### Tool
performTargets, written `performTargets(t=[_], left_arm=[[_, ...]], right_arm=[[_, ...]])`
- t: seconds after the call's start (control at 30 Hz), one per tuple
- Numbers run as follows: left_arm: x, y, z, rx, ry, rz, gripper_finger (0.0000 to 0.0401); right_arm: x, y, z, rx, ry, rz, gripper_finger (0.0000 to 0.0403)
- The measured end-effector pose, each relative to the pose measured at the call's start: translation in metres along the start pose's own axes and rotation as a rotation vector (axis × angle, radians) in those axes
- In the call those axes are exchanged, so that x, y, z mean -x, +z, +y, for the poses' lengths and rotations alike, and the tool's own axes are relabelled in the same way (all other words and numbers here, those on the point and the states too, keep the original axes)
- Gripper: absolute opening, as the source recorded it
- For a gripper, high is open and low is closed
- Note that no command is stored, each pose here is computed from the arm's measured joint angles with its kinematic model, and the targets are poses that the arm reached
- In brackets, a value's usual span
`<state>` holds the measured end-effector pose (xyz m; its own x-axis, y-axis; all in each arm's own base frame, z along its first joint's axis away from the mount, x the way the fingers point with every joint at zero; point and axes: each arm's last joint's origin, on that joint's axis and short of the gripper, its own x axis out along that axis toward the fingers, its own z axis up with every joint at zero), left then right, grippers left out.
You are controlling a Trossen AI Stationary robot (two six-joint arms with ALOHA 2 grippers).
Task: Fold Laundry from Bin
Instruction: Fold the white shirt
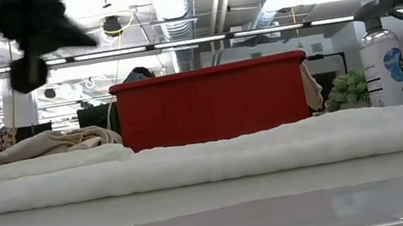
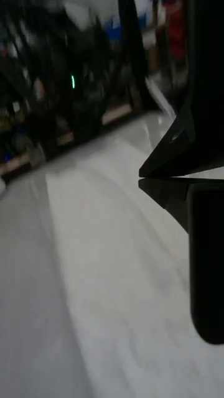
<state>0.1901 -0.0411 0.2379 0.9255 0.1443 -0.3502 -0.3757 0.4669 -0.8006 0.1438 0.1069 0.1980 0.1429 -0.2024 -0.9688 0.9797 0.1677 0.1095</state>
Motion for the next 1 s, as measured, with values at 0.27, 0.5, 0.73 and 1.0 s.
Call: performTargets(t=[0.27, 0.5, 0.73, 1.0], left_arm=[[-0.068, 0.019, -0.014, -0.042, -0.124, 0.002, 0.0], [-0.154, 0.021, -0.047, -0.222, -0.196, 0.19, 0.0], [-0.235, 0.008, -0.07, -0.351, -0.287, 0.275, 0.0], [-0.304, -0.021, -0.059, -0.36, -0.309, 0.407, 0.0]], right_arm=[[-0.025, 0.012, -0.006, 0.008, 0.062, 0.015, 0.0291], [-0.035, 0.016, -0.009, -0.008, 0.049, 0.004, 0.0292], [-0.035, 0.016, -0.007, -0.006, 0.068, -0.012, 0.0292], [-0.034, 0.015, -0.004, -0.002, 0.109, -0.009, 0.0292]])
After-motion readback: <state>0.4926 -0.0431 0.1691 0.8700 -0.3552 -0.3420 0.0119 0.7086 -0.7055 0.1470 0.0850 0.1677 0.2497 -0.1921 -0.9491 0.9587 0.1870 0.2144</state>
